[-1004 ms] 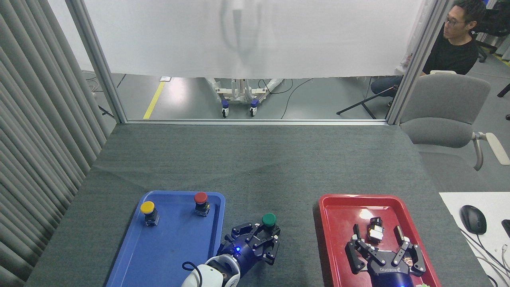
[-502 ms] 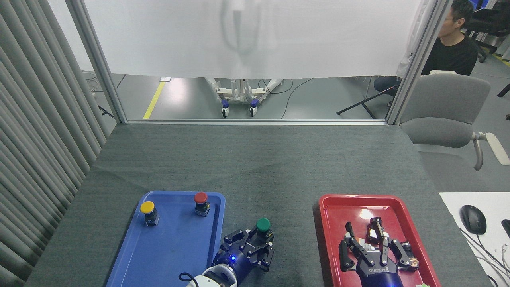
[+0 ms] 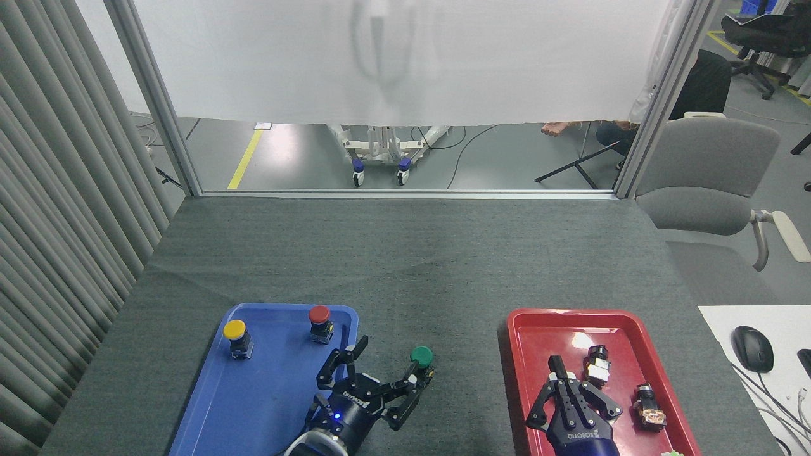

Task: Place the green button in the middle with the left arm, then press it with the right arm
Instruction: 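Release the green button and withdraw the left hand, then move the right hand over the green button and press it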

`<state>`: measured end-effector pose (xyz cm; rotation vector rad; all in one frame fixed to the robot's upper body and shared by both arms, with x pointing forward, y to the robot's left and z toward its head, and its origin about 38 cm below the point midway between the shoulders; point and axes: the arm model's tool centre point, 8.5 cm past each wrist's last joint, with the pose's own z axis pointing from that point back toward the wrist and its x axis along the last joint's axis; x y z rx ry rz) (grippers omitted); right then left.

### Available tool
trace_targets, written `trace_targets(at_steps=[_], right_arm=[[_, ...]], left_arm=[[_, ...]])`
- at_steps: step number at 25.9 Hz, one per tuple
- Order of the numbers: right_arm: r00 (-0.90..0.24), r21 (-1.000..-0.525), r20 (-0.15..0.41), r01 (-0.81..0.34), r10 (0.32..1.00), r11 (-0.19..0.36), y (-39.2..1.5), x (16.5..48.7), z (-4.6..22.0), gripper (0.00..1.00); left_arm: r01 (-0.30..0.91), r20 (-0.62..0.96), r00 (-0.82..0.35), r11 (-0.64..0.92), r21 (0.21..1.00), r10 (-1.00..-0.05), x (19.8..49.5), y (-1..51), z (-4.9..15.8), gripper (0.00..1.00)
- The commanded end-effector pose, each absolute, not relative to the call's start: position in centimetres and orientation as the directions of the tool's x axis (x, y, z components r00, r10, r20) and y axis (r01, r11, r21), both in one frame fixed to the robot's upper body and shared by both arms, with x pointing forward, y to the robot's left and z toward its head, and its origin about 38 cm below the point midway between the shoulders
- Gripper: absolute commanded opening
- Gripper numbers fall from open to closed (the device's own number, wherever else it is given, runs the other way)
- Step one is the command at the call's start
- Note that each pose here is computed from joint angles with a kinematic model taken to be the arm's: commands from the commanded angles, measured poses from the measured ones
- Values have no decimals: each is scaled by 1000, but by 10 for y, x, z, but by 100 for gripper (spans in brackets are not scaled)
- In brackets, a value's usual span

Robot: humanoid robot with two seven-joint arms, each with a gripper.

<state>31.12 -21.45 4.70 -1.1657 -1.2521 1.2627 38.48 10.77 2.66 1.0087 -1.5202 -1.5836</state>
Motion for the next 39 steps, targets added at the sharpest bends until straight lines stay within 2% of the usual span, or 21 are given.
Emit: trace_targets(at_steps=[1, 4, 7, 11, 14, 18, 22, 24, 33, 35, 39], right_arm=[[-80, -1000, 7, -29, 997, 5, -208, 317, 40, 0], [-118, -1000, 9, -22, 993, 6, -191, 333, 42, 0], [-144, -999, 5, -35, 990, 0, -177, 338, 37, 0], [-183, -999, -1, -52, 983, -11, -154, 347, 31, 0], [-202, -998, -2, -67, 979, -16, -139, 354, 26, 0], [-231, -997, -7, -71, 973, -24, -113, 369, 26, 0], [-259, -994, -34, -90, 965, -59, -86, 385, 21, 0], [-279, -992, -43, -102, 959, -74, -74, 386, 17, 0], [-304, -977, -44, -186, 951, -105, -62, 377, -6, 0], [-305, -974, -47, -198, 951, -111, -63, 376, -11, 0], [-285, -971, -38, -216, 958, -103, -57, 374, -14, 0]], left_arm=[[-70, -109, -334, -90, 993, -936, 380, 178, 42, 100], [-80, -58, -177, -44, 996, -983, 367, 237, 51, 100], [-91, -63, -70, -57, 994, -996, 356, 283, 58, 100], [-58, -105, -54, -102, 993, -993, 339, 333, 55, 100], [-17, -108, -16, -108, 994, -994, 314, 358, 46, 100], [-38, -92, -10, -91, 995, -996, 309, 367, 53, 100], [-71, 43, 21, 41, 997, -999, 306, 369, 57, 100], [-79, 58, 13, 57, 995, -998, 306, 369, 58, 100], [-83, 42, 25, 40, 996, -999, 311, 370, 59, 100], [-95, 45, 23, 42, 995, -999, 320, 367, 64, 100], [-23, 51, -4, 51, 998, -999, 333, 355, 59, 100]])
